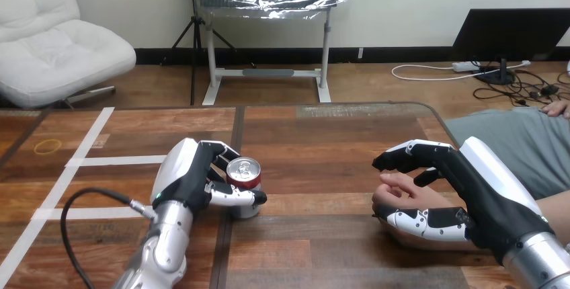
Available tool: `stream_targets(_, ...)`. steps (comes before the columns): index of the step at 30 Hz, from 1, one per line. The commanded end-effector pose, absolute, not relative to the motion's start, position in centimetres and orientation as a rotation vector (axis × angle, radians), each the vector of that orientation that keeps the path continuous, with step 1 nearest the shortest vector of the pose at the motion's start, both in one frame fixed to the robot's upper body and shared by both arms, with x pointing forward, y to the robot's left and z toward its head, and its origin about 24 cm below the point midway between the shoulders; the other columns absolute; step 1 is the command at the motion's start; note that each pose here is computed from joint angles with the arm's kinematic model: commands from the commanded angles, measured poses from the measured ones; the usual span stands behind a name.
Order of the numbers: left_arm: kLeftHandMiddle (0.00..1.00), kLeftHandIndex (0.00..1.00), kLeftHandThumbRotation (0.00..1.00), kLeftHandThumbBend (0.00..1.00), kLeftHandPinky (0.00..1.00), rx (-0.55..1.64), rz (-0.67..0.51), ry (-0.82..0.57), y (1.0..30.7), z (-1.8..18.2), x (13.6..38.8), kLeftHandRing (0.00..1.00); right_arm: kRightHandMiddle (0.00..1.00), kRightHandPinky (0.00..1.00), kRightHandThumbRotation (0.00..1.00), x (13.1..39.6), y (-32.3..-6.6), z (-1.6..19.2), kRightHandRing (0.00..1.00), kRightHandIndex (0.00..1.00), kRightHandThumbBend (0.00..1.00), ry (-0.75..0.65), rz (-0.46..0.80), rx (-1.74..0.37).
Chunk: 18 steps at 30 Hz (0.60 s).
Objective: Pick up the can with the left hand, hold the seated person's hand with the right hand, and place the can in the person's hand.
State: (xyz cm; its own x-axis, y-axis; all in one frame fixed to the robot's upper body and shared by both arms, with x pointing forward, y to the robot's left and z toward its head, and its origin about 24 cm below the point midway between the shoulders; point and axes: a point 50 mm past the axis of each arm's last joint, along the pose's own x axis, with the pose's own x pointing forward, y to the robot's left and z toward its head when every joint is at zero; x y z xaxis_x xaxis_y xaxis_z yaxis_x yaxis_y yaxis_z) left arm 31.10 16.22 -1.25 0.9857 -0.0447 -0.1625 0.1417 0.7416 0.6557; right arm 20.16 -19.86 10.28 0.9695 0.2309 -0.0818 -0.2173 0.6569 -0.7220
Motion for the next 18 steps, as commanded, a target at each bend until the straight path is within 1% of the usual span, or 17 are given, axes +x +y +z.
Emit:
stream_targets(1, 0.45, 0.50, 0.00, 0.64, 0.38, 0.663, -0.061, -0.020, 15.6, 2.1, 32.6, 0.40, 0.74, 0.68, 0.00, 20.8, -19.4, 12.7, 0.76, 0.68, 0.60, -0.134, 0.234, -0.850)
stream_targets(18, 0.44, 0.50, 0.00, 0.65, 0.40, 0.525, -0.100, -0.153, 13.8, 4.9, 32.6, 0.41, 0.75, 0.67, 0.00, 20.9, -19.5, 12.7, 0.76, 0.69, 0.60, -0.134, 0.231, -0.847)
